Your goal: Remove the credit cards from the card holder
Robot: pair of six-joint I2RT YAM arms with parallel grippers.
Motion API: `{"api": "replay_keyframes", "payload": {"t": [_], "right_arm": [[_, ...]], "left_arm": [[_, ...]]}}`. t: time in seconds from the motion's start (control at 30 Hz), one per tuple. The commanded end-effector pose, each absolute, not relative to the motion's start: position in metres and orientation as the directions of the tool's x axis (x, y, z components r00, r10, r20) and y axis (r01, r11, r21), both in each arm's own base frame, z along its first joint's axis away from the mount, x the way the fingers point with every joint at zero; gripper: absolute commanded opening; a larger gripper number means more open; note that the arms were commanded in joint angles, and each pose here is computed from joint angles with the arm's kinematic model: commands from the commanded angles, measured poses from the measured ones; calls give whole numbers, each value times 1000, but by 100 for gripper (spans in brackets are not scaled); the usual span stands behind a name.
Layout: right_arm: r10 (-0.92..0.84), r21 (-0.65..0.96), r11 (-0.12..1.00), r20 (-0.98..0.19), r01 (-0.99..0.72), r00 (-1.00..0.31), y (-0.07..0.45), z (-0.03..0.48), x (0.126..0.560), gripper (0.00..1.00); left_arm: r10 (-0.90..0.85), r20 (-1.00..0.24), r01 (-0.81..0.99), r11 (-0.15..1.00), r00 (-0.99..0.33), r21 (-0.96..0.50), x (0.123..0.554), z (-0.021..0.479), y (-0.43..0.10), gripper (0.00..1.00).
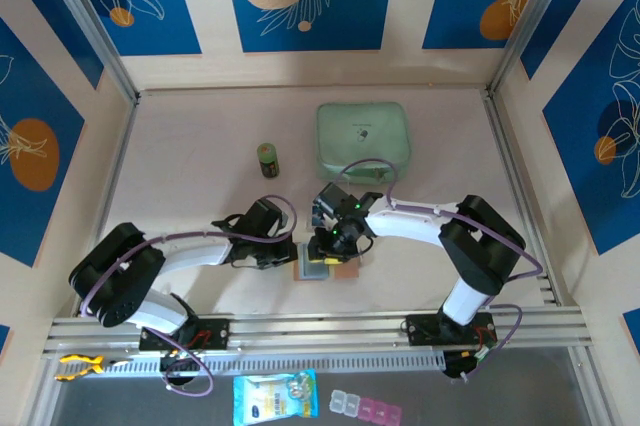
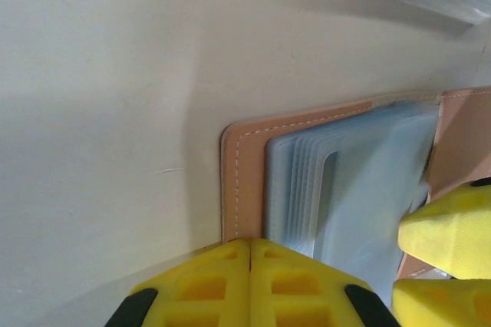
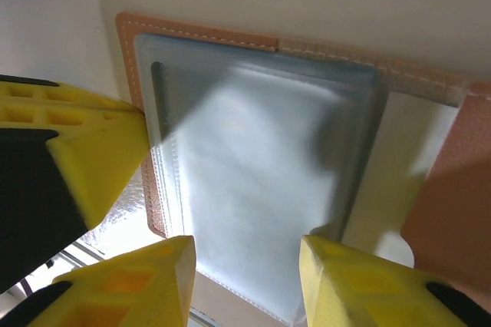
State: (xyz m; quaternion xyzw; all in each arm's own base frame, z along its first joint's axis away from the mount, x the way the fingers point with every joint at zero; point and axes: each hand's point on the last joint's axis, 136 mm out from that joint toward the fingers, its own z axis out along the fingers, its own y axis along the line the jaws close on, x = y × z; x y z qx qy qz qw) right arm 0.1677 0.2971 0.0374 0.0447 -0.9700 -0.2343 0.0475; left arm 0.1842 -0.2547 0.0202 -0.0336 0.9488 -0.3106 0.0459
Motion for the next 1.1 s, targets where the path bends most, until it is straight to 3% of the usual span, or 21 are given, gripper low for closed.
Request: {"api": "replay_keyframes", "payload": {"t": [0.0,0.57,0.8,1.07], "right_arm": [[-102,446,893,76,-58,-992,287,40,164,41],[-93,475,879,76,-46,-993,286,43,165,35],[-125,553,829,44,-80,-991,303,57,168,33],[-151,566,821,86,-77,-985,313,48,166,33]], "left_arm": [[-89,-52,-46,835,-995,-548,180,14,-248,3],[-61,-95,4,820,-994,-572,187,40,-256,4],[-52,-62,-8,826,-997,-564,184,28,-257,4],[-51,-43,-20,843,-998,-537,180,15,-251,3]]}}
